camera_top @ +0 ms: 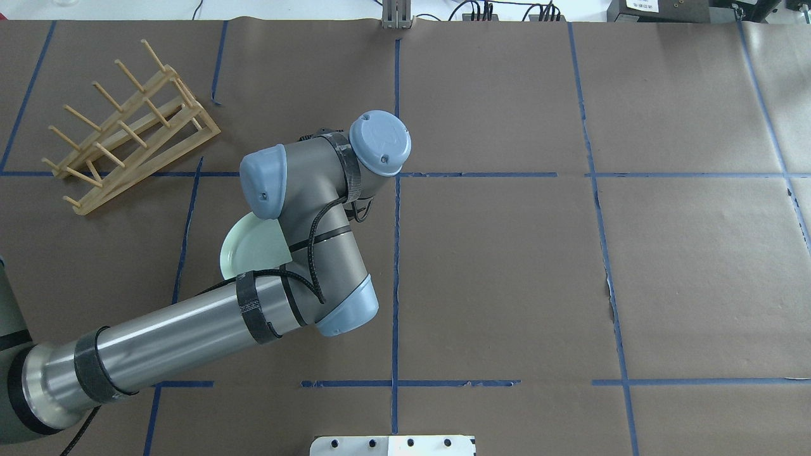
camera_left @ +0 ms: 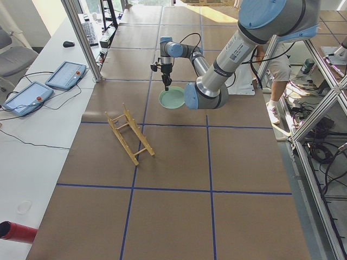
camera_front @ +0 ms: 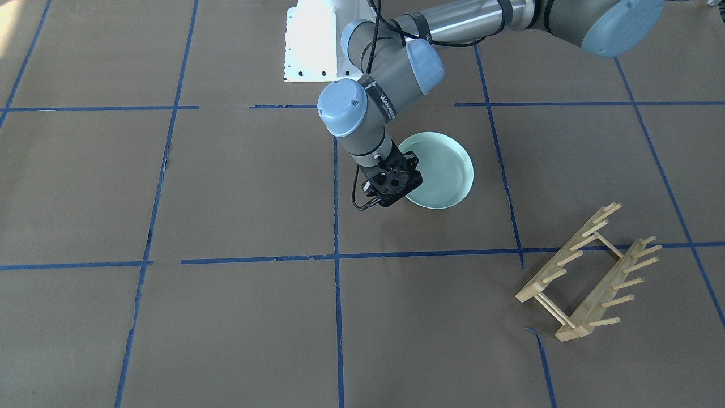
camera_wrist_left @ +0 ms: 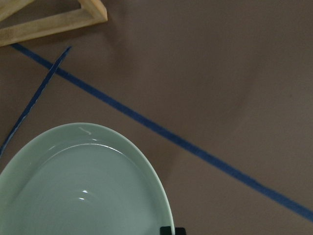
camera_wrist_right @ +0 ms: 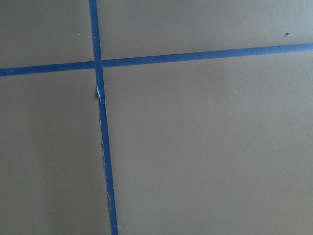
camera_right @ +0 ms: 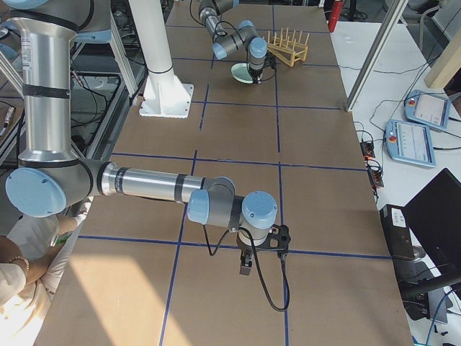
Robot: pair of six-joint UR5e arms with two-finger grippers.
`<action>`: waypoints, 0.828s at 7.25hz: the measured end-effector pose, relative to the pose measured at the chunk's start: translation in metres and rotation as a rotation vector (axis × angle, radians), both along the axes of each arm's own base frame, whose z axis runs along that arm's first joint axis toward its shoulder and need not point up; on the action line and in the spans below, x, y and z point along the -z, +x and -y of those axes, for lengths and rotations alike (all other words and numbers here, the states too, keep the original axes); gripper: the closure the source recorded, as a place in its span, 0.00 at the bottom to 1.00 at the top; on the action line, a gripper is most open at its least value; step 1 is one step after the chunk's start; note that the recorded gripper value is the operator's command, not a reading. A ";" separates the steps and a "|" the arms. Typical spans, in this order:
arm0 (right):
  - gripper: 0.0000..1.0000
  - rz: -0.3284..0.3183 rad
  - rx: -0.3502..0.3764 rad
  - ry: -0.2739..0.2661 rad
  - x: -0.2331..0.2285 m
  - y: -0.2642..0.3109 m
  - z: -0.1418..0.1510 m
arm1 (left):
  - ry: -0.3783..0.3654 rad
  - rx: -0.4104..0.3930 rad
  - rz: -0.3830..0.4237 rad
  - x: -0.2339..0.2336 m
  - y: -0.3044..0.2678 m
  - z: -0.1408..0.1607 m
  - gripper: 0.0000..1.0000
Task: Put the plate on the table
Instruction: 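Lift the plate out of the wooden rack with the left gripper, then lower the plate flat onto the table nearer the robot, release it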
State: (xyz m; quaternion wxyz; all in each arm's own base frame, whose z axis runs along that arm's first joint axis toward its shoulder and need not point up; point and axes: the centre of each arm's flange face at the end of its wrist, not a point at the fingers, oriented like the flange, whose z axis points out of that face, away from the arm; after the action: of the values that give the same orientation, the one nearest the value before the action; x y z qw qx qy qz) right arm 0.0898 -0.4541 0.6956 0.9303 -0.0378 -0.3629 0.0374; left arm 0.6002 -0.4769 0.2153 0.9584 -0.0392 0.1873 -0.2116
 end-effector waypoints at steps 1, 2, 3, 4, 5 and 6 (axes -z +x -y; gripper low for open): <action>0.00 0.000 0.000 0.000 0.000 0.000 0.000 | -0.002 -0.014 0.007 -0.005 0.007 -0.009 0.00; 0.00 0.000 0.000 0.000 0.000 0.000 0.000 | 0.002 -0.022 0.001 -0.007 0.008 -0.013 0.00; 0.00 0.000 0.000 0.000 0.000 0.000 0.000 | 0.026 -0.027 -0.037 -0.003 0.000 -0.017 0.00; 0.00 0.000 0.000 0.000 0.000 0.000 0.000 | 0.085 -0.033 -0.119 0.009 -0.027 -0.014 0.00; 0.00 0.000 0.000 0.000 0.000 0.000 0.000 | 0.176 -0.057 -0.199 0.023 -0.078 0.003 0.00; 0.00 0.000 0.000 0.000 0.000 0.000 0.000 | 0.262 -0.099 -0.249 0.029 -0.144 0.029 0.00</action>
State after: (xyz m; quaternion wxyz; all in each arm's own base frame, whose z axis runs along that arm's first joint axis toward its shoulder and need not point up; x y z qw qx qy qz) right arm 0.0898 -0.4540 0.6956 0.9303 -0.0379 -0.3629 0.0374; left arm 0.4561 -0.5057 0.1867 0.9341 0.0509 0.3281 -0.1313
